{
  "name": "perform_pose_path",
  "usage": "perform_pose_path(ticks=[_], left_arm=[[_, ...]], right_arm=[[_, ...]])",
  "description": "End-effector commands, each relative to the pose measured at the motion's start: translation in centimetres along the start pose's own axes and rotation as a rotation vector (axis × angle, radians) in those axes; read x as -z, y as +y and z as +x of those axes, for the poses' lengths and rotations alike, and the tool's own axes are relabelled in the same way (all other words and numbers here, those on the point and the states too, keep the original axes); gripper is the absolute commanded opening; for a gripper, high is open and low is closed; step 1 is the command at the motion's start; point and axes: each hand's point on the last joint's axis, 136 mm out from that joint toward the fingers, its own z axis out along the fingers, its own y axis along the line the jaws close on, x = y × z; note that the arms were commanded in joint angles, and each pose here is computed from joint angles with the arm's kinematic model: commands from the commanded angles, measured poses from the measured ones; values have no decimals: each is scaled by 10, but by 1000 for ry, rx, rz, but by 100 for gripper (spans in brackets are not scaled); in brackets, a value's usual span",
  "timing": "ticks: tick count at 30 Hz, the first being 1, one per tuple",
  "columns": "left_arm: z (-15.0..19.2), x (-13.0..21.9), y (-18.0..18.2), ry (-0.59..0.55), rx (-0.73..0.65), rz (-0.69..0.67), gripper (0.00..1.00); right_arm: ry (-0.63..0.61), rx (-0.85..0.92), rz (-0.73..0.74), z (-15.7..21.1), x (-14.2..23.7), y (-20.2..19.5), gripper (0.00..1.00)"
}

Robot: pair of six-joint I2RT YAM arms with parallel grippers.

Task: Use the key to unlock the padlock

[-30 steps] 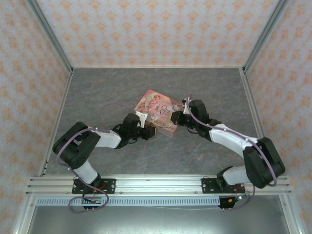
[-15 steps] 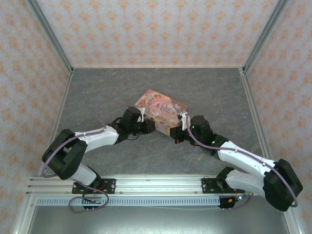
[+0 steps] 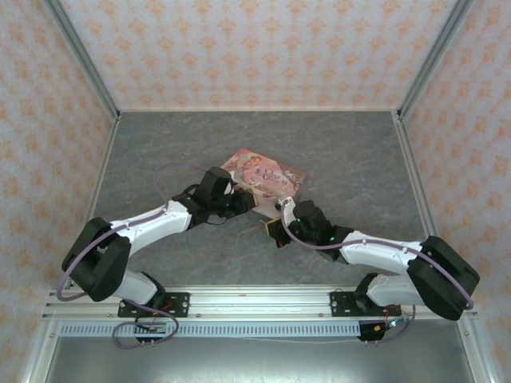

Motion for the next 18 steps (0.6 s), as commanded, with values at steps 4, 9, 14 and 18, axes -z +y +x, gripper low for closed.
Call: perform_pose_path(ticks=[4,9,14,18], left_arm=[[-7,16,-30,-8,51,67,18],[-6,17,-30,-1,68,61,18],[-6,18,-37,6,79,86,19],[-5,19,-39,12,79,83,19]], right_arm=[[-95,85,22,-22,1,0,0],[-119,103,25,-26,1,0,0],[-140,105,45,-28,-1,-4,0],[-145,105,51,-30,-4,-5,0]])
